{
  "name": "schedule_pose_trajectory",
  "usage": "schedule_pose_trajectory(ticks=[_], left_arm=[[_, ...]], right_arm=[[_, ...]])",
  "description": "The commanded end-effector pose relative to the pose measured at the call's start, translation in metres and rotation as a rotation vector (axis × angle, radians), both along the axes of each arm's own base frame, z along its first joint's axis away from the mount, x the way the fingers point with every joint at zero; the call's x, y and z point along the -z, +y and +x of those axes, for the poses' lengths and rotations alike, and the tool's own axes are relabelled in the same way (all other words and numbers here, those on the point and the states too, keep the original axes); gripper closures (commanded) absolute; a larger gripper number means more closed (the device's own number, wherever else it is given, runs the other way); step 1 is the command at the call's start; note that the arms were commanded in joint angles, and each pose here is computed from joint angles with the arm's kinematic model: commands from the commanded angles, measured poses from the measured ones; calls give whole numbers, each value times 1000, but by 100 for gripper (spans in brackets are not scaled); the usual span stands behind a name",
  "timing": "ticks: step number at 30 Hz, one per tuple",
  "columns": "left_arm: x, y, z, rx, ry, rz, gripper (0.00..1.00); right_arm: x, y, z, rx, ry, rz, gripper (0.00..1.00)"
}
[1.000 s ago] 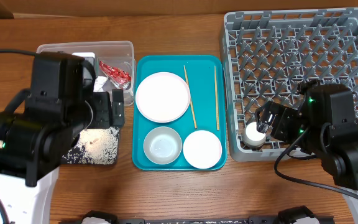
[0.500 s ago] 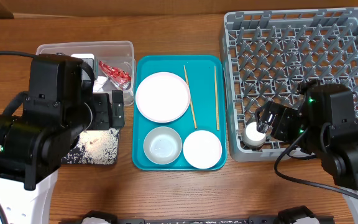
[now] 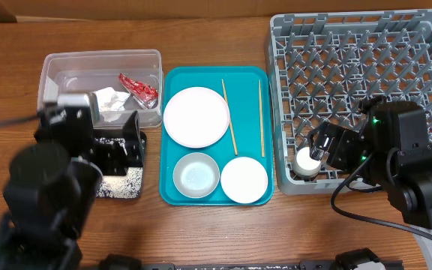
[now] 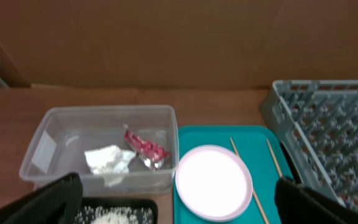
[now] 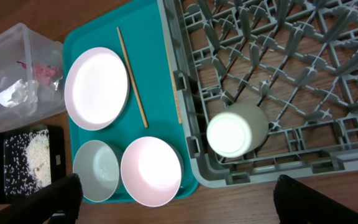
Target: Sort waste into correct bins and load items into the dishwasher
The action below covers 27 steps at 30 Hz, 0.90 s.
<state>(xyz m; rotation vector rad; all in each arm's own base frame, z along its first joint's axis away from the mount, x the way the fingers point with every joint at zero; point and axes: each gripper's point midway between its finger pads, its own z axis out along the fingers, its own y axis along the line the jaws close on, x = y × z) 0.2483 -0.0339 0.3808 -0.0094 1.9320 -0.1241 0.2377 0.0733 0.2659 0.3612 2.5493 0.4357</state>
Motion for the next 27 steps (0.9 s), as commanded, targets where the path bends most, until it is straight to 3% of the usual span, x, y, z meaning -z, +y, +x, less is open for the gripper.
schedule_pose_trajectory(ticks=[1, 12, 23, 27], left_arm=[[39, 4, -5, -3, -34, 28, 0], [132, -1, -14, 41, -258, -36, 0], [201, -14, -8, 106, -350, -73, 0], [218, -19, -7, 127, -304, -79, 0]], right_arm=[[-6, 0, 1, -2, -21, -5, 0], [-6, 0, 1, -2, -21, -5, 0], [-6, 0, 1, -2, -21, -5, 0], [-6, 0, 1, -2, -21, -5, 0]])
